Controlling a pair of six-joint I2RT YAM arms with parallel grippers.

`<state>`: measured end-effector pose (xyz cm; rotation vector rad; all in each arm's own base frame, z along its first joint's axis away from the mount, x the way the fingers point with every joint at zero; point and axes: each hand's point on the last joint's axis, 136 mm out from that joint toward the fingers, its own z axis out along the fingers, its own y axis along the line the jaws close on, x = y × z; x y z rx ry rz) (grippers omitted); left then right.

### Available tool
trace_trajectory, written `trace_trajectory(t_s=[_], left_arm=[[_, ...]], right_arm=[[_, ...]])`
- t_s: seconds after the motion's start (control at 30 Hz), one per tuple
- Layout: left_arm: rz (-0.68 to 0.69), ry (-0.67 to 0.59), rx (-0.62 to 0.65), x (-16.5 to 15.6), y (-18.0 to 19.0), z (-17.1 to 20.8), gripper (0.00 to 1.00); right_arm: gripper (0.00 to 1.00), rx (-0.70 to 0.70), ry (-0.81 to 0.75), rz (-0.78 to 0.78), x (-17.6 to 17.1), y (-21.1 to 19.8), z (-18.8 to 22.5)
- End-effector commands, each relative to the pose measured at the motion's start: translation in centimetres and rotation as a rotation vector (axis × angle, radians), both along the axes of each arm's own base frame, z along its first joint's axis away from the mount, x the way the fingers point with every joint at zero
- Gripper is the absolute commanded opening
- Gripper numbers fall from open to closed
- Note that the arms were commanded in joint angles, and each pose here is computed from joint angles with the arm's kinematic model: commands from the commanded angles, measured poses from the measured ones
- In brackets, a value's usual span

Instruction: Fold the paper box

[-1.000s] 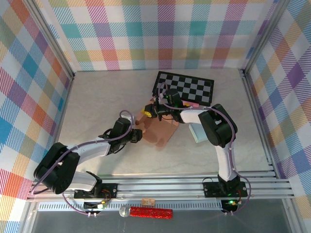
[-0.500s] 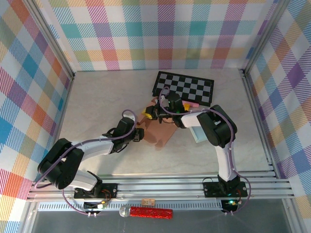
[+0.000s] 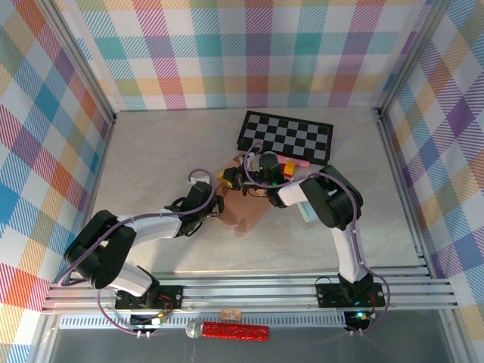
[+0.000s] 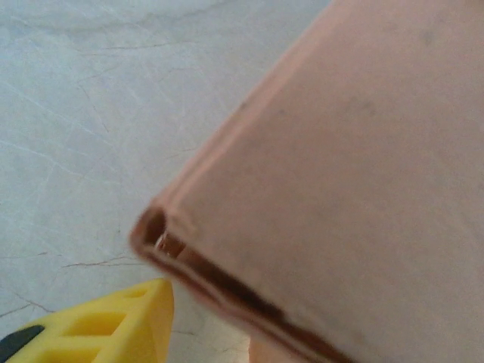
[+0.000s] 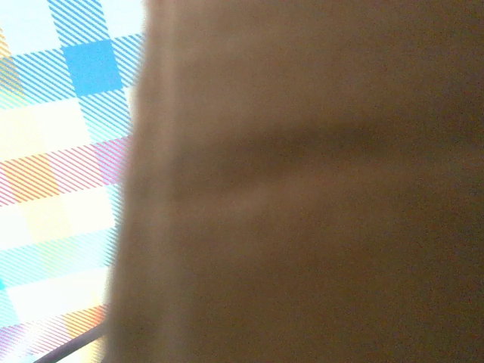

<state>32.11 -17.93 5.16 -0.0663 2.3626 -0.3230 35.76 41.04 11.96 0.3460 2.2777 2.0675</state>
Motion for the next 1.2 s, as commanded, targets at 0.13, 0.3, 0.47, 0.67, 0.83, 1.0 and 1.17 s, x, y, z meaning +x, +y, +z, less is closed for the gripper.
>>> trace_trajectory(t_s=[0.13, 0.3, 0.47, 0.67, 0.83, 1.0, 1.17], left_arm=[[0.144, -0.019, 0.051, 1.3, 1.0, 0.6, 0.4], [0.162, -0.015, 0.065, 1.6, 0.6, 0.6, 0.33], [0.166, -0.016, 0.078, 1.9, 0.3, 0.6, 0.23], [0.174, -0.02, 0.108, 2.3, 0.0, 1.0, 0.21], [0.206, -0.023, 0.128, 2.5, 0.2, 1.3, 0.07], [0.256, -0.024, 0.154, 2.5, 0.9, 1.8, 0.0], [0.29, -0.028, 0.192, 2.6, 1.5, 2.9, 0.0]], right_arm=[[0.0, 0.003, 0.06, -0.012, -1.2, 0.7, -1.9], [0.0, 0.008, 0.064, -0.01, -1.2, 1.3, -1.6], [0.0, 0.009, 0.071, -0.011, -1.2, 1.4, -1.3], [0.0, 0.002, 0.081, -0.01, -1.3, 1.7, -0.9], [0.0, -0.005, 0.082, -0.028, -1.2, 1.5, -0.5], [0.2, -0.036, 0.083, -0.052, -1.3, 1.0, 0.1], [0.57, -0.088, 0.059, -0.086, -1.3, -0.1, 1.6]])
